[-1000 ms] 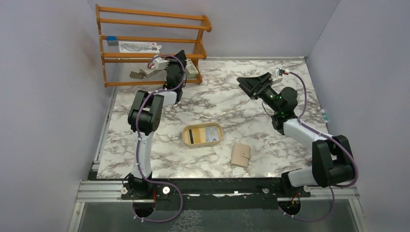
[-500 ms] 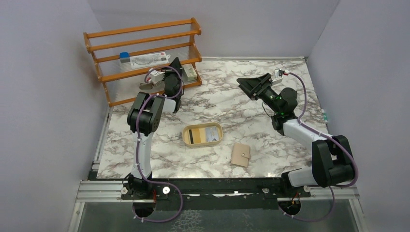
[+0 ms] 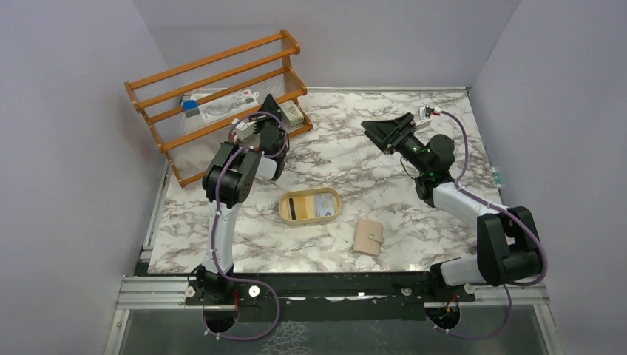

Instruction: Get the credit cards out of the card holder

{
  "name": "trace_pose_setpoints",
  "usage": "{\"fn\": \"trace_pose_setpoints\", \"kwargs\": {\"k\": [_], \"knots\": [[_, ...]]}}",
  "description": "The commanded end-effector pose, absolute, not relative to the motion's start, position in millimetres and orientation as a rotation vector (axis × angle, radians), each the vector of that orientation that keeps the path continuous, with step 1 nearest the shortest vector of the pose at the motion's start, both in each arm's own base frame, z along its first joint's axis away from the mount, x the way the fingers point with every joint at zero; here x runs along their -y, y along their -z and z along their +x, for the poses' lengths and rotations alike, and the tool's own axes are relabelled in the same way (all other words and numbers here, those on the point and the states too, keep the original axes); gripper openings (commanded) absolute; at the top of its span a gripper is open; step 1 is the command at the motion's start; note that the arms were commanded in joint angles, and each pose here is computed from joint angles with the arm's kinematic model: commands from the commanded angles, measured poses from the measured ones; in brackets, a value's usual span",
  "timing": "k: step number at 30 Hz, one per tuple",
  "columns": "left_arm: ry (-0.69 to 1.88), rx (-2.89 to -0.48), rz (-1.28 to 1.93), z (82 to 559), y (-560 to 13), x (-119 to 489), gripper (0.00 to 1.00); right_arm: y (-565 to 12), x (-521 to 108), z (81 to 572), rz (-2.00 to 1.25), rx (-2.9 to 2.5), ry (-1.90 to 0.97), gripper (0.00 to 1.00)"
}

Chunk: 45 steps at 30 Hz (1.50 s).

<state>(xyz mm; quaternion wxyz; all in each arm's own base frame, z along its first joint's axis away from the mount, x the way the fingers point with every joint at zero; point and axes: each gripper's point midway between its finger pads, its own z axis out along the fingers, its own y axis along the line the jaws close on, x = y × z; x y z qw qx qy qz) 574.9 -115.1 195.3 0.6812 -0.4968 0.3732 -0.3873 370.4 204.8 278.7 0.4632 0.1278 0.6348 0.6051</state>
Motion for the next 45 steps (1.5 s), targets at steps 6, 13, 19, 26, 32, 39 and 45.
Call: {"fn": "trace_pose_setpoints", "kwargs": {"k": [6,13,19,26,32,39,45], "knots": [[0.721,-0.69,-1.101,568.3,-201.2,92.5,0.0,-274.0,-206.9,367.7,0.256,-1.565,-1.487,0.83],[0.594,-0.55,-1.128,564.8,-193.0,69.0,0.0,-267.5,-210.3,369.2,0.242,-1.588,-1.493,0.83],[0.53,-0.529,-1.12,577.7,-189.0,47.9,0.0,-260.1,-212.4,371.7,0.239,-1.608,-1.497,0.83],[0.517,-0.511,-1.092,586.1,-193.0,9.0,0.0,-253.6,-213.7,374.3,0.24,-1.624,-1.5,0.83],[0.615,-0.581,-1.022,602.3,-191.7,-1.6,0.05,-251.1,-215.6,372.2,0.224,-1.645,-1.499,0.83],[0.707,-0.674,-0.913,602.1,-209.0,18.9,0.79,-243.0,-206.8,360.8,0.177,-1.727,-1.351,0.84],[0.771,-0.737,-0.837,584.9,-230.5,55.8,0.99,-219.0,-192.4,342.5,0.089,-1.899,-1.105,0.84]]}}
